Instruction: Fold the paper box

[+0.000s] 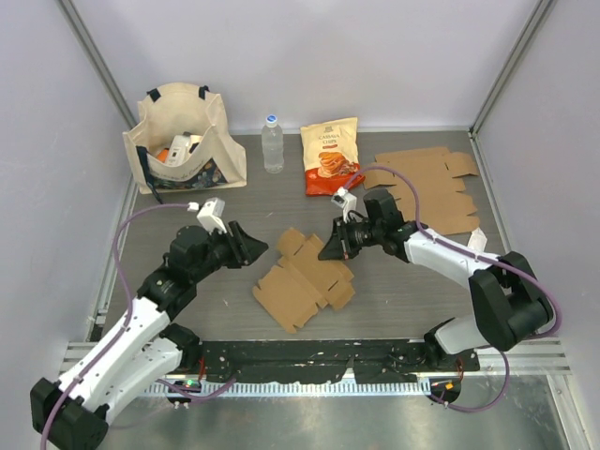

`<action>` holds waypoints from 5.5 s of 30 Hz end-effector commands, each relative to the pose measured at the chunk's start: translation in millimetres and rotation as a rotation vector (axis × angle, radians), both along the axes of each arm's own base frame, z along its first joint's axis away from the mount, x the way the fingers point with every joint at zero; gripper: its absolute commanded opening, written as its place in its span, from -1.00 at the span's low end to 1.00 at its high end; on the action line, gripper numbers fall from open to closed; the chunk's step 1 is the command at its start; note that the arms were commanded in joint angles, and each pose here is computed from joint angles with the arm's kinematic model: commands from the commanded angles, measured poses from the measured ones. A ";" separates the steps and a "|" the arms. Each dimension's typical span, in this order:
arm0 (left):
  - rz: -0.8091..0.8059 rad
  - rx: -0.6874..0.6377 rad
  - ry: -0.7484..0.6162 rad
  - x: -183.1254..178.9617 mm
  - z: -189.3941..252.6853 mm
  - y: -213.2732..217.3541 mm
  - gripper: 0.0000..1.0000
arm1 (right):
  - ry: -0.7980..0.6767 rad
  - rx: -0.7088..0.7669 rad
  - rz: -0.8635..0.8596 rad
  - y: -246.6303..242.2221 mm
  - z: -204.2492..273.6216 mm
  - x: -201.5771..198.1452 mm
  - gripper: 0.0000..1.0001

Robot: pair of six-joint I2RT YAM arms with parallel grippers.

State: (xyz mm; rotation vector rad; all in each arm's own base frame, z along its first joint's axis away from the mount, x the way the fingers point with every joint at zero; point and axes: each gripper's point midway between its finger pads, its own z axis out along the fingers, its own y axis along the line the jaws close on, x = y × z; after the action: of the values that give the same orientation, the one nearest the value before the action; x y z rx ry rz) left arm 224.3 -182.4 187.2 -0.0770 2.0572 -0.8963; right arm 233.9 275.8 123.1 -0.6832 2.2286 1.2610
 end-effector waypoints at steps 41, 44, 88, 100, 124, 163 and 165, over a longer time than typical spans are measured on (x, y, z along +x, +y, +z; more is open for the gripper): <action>-0.801 -0.009 -0.045 -13.0 59.5 -99.4 -0.98 | -0.234 0.341 0.449 41.8 122.0 -48.9 -0.99; -0.643 0.081 -0.104 5.3 65.0 -84.2 -1.00 | -0.237 0.313 0.423 42.3 119.0 -44.1 -0.99; -0.375 -0.185 0.057 -36.3 36.2 -34.0 -0.27 | -0.283 0.419 0.397 31.0 157.3 -42.0 -0.99; -0.235 -0.014 0.037 -37.6 40.6 -1.4 0.10 | -0.215 0.321 0.261 39.5 131.0 -9.7 -0.99; 0.002 0.033 -0.231 64.7 16.5 -61.5 0.21 | -0.351 -0.586 0.121 4.3 -13.4 62.9 -0.99; -0.099 0.409 -0.273 78.5 -53.0 -86.6 -0.53 | -0.281 -0.459 0.239 26.1 -13.8 45.6 -0.99; -0.102 0.413 -0.271 79.5 -53.8 -87.9 -0.56 | -0.277 -0.449 0.246 27.8 -13.6 44.6 -0.99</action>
State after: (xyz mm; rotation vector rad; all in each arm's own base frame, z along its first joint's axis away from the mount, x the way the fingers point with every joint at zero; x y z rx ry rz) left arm 294.0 -271.8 121.9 0.3650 2.0041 -0.5406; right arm 268.0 290.5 92.7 -1.2465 2.3300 0.6728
